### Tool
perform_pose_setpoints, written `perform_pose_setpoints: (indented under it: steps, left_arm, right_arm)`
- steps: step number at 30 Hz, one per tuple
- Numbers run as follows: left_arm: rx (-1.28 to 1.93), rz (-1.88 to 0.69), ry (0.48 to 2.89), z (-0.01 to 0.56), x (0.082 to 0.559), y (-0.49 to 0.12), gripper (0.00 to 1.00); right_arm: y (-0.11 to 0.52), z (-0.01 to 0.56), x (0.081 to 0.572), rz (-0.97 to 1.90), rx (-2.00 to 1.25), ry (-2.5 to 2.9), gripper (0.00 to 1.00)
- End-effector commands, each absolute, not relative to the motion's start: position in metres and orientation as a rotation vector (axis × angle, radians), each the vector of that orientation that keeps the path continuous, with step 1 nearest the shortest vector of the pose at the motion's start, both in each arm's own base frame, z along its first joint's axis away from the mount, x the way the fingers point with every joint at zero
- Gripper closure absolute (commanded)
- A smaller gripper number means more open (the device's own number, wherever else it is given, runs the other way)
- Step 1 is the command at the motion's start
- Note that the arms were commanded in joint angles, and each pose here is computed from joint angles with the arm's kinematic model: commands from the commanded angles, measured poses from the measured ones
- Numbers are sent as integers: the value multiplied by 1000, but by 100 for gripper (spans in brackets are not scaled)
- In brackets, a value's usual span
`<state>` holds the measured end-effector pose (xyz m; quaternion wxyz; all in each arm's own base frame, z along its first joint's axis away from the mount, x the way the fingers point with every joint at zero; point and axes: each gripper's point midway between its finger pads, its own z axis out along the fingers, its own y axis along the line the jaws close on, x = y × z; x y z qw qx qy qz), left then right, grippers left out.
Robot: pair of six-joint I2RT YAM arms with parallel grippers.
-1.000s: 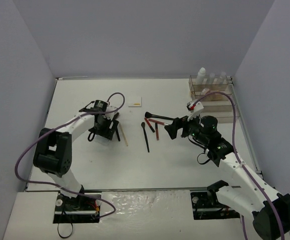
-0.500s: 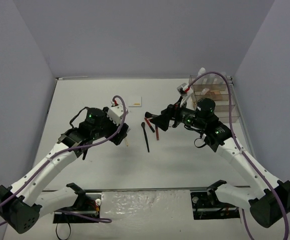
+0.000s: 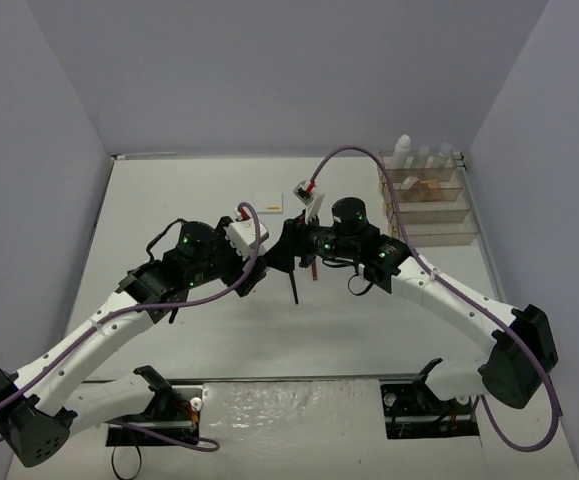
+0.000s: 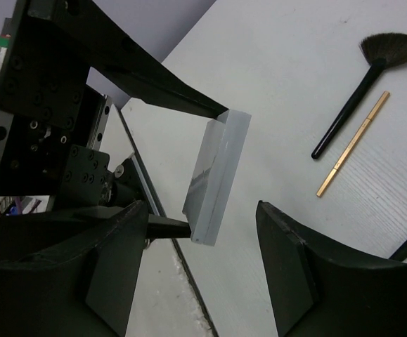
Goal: Organize the makeup
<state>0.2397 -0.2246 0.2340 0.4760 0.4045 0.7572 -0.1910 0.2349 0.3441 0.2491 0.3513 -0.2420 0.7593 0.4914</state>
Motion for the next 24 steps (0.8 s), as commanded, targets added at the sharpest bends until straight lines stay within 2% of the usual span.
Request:
perform_pose_setpoints:
  steps: [1, 6, 9, 12, 13, 15, 18, 20, 24]
  left_arm:
    - [959, -493, 1665, 282, 244, -235, 91]
    - [972, -491, 1661, 277, 241, -234, 91]
    - [976, -487, 1662, 274, 240, -233, 91]
    - [980, -480, 1675, 269, 240, -232, 90]
    - [980, -479, 1680, 267, 240, -232, 89]
    - [977, -483, 1689, 265, 240, -232, 77]
    - [967, -483, 1695, 264, 241, -232, 65]
    - [955, -478, 1702, 264, 242, -231, 48]
    - [926, -457, 1721, 263, 246, -228, 29]
  right_arm:
    - [366, 283, 245, 1285, -611, 1845, 43]
    - [379, 270, 245, 1286, -621, 1875, 55]
    - [382, 272, 244, 1283, -619, 1866, 72]
    - [380, 277, 245, 1260, -605, 1847, 95]
    - [378, 279, 246, 1248, -598, 1839, 100]
    - [375, 282, 249, 1224, -586, 1830, 100]
    - [370, 286, 251, 1191, -569, 1818, 100]
    - [367, 287, 253, 1170, -564, 1809, 100]
    - [360, 292, 260, 1105, -544, 1797, 100]
